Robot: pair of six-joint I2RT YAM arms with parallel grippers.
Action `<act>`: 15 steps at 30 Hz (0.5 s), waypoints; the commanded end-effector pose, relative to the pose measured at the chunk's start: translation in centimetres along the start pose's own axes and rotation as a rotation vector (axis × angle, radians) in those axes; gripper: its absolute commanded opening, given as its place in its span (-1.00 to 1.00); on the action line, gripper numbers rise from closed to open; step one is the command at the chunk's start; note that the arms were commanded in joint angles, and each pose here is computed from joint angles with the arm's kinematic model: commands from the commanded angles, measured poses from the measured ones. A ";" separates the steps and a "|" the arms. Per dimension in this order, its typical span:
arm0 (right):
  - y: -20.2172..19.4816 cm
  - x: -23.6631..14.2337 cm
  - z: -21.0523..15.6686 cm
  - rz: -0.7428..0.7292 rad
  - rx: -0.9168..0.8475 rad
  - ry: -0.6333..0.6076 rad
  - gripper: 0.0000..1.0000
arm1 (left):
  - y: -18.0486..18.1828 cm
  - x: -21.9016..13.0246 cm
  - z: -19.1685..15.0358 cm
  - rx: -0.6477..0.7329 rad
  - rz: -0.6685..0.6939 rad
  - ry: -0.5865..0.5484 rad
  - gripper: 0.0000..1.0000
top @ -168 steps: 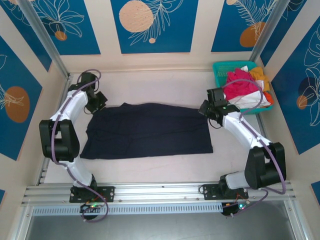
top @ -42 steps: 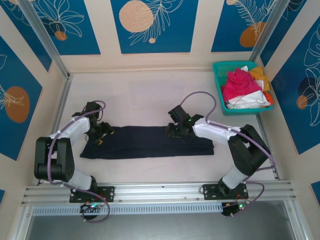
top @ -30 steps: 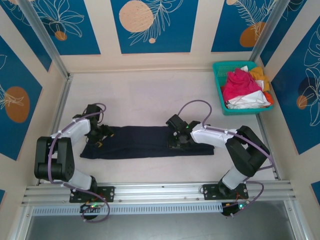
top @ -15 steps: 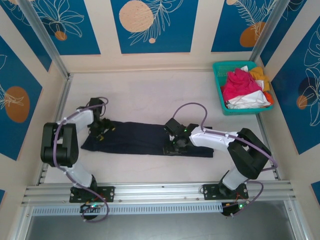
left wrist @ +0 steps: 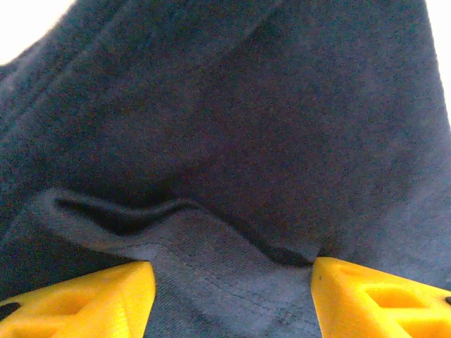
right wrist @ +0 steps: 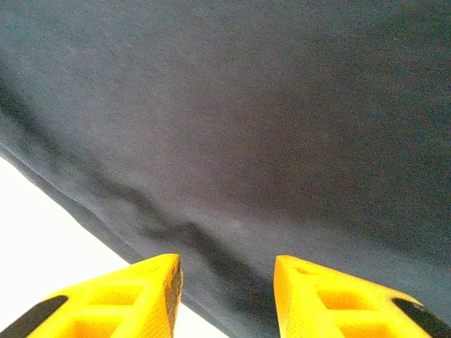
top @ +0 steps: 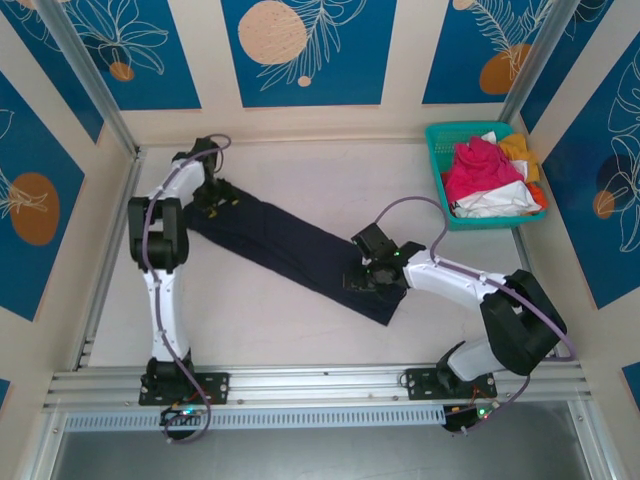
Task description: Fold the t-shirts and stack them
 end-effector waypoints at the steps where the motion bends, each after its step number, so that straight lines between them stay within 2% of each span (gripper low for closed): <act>1: -1.8 -0.4 0.8 -0.054 0.057 -0.048 -0.17 | -0.7 3.3 -1.3 0.094 0.036 0.141 0.27; 5: -3.0 -0.6 2.9 -0.036 0.101 -0.093 -0.15 | -4.5 3.3 -0.7 0.157 -0.082 0.136 0.40; 8: -4.1 -0.2 5.1 -0.052 0.128 -0.121 -0.15 | -6.8 1.7 -0.7 0.199 -0.195 0.125 0.40; 12: -5.2 1.0 6.8 -0.072 0.146 -0.095 -0.18 | -8.4 -2.5 -0.2 0.236 -0.294 0.070 0.61; 15: -5.1 2.1 6.3 -0.069 0.131 -0.045 -0.24 | -9.7 -6.9 0.5 0.279 -0.397 -0.008 0.80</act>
Point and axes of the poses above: each hand's point on the last joint's axis, 136 mm out from that joint toward the fingers, its own x axis out along the fingers, its own y axis along the line the jaws close on, z = x × y, the point moved 5 cm from there along -x, back along the fingers, and after that the axes turned 3 degrees about x, right-handed, at the moved point
